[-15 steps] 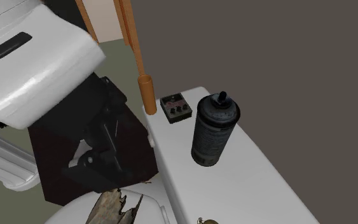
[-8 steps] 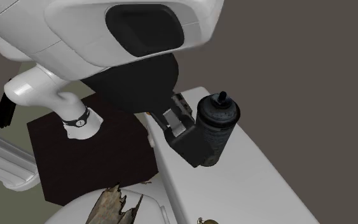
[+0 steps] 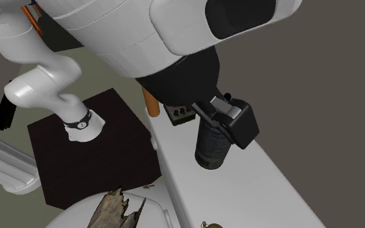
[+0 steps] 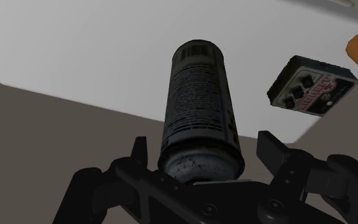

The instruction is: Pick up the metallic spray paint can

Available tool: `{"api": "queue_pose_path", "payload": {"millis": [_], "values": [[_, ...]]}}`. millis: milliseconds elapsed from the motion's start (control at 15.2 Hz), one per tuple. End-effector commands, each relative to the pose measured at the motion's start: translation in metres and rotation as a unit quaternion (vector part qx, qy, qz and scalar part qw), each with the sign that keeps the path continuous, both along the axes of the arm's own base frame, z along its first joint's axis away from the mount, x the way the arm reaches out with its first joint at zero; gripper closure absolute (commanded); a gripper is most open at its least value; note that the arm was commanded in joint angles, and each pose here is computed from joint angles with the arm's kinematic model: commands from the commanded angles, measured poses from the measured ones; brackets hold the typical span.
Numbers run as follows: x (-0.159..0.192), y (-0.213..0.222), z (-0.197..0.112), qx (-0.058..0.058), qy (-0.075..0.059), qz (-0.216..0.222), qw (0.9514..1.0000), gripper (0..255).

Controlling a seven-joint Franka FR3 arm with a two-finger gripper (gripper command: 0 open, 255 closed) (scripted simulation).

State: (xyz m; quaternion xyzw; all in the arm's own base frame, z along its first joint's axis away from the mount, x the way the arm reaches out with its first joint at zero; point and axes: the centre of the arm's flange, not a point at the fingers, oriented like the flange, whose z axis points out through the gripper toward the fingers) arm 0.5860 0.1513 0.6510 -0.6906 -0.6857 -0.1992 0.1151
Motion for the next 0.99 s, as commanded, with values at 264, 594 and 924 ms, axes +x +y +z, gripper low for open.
{"api": "queue_pose_path", "payload": {"millis": [264,594,924], "values": [[0.0001,0.0004,-0.0194,0.0,0.0,0.001,1.0,255],[0.0002,0.0006,-0.0194,0.0,0.0,0.001,1.0,255],[0.0004,0.0004,-0.0137,0.0,0.0,0.001,1.0,255]]}}
